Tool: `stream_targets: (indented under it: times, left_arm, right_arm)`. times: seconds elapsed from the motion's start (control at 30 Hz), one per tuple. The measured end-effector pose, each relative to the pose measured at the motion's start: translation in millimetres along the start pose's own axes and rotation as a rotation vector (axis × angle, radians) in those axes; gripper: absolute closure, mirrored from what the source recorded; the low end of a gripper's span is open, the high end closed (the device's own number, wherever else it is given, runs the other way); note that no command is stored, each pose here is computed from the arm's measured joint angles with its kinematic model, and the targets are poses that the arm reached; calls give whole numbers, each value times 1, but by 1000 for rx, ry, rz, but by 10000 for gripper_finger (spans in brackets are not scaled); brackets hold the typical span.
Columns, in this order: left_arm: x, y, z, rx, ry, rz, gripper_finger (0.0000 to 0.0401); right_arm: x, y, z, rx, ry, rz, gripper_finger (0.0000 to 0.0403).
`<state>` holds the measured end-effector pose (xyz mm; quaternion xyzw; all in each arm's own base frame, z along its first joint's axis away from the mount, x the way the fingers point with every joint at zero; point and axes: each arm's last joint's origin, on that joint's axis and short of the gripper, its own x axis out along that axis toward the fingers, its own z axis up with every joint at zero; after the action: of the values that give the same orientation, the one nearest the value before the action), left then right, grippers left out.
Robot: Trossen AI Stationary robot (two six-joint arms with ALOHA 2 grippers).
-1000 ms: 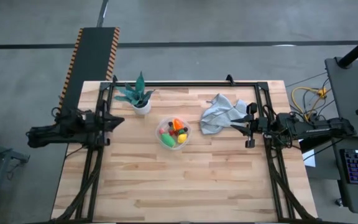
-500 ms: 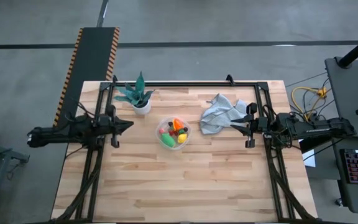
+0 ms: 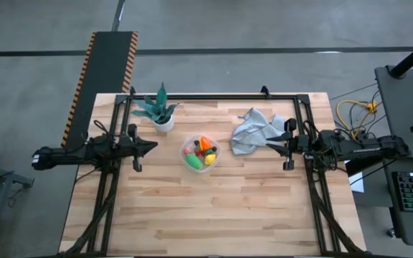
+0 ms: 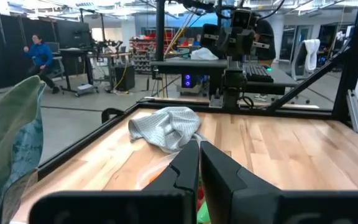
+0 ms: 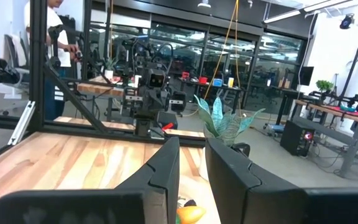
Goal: Pick and placing Produce into tupperware
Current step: Return to Home Position
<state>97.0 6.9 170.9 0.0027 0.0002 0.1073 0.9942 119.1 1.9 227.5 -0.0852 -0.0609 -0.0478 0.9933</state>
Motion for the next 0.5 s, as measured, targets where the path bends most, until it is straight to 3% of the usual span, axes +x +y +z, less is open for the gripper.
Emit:
stream_targets:
  times: [0.2,0.33,0.5]
  left_arm:
    - [0,0,-1,0,6,1,401]
    - [1,0,-1,2,11,10,401]
    - [1,0,-1,3,15,14,401]
  right_arm:
    - [0,0,0,65,-2,13,332]
    - [0,3,-1,80,1,108,335]
    - [0,5,-5,69,37,136,367]
